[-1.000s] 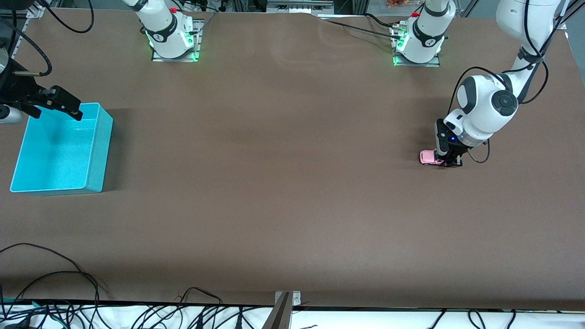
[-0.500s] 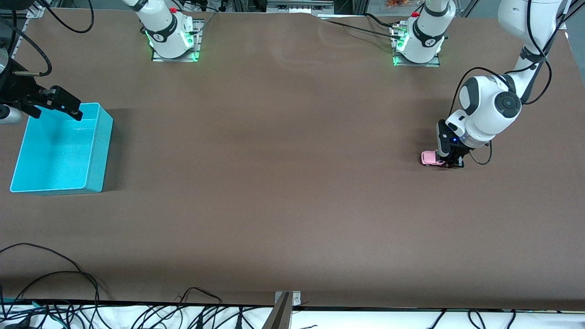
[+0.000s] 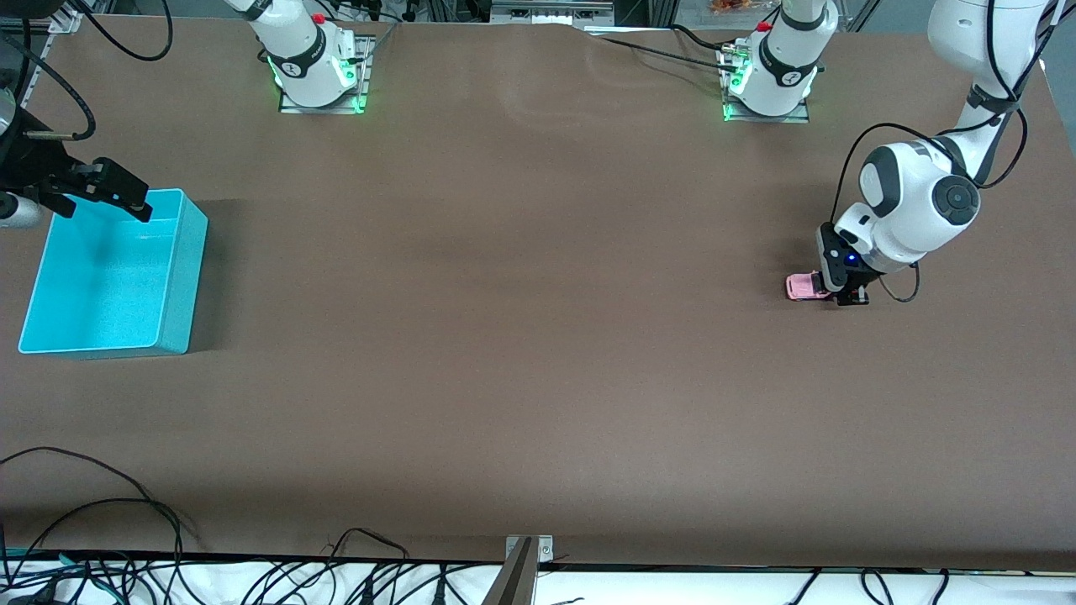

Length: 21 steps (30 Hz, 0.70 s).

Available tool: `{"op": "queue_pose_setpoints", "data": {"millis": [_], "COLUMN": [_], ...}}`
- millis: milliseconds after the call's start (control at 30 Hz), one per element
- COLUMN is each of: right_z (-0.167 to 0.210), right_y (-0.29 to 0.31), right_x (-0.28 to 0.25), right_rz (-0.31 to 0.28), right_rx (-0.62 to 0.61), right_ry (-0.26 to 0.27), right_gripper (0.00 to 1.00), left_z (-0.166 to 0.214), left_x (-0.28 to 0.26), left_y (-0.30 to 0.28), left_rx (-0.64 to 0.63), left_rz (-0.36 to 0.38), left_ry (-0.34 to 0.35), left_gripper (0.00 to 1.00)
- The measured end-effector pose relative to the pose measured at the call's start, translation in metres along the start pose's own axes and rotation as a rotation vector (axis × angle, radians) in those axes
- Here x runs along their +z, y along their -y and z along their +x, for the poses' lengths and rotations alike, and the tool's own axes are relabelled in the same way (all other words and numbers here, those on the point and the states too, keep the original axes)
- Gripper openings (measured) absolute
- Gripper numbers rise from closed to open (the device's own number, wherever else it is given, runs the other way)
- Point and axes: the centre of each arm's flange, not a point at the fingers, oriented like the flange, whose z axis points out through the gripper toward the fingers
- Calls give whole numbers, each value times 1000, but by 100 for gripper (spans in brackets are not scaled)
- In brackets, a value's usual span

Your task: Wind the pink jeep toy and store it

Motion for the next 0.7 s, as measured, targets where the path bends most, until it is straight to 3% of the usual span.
{"op": "queue_pose_setpoints", "data": {"millis": [467,700], "right_z": [0,0], "right_y": [0,0], "right_x": [0,0], "right_rz": [0,0], "right_rx": [0,0], "right_ry": [0,0], "right_gripper": [100,100], "left_z": [-6,-32], "left_x": [0,0], "left_y": [0,-2], "left_rx": [10,-19], "left_rz": [-1,0], "left_ry": [3,20], "left_gripper": [52,52]}}
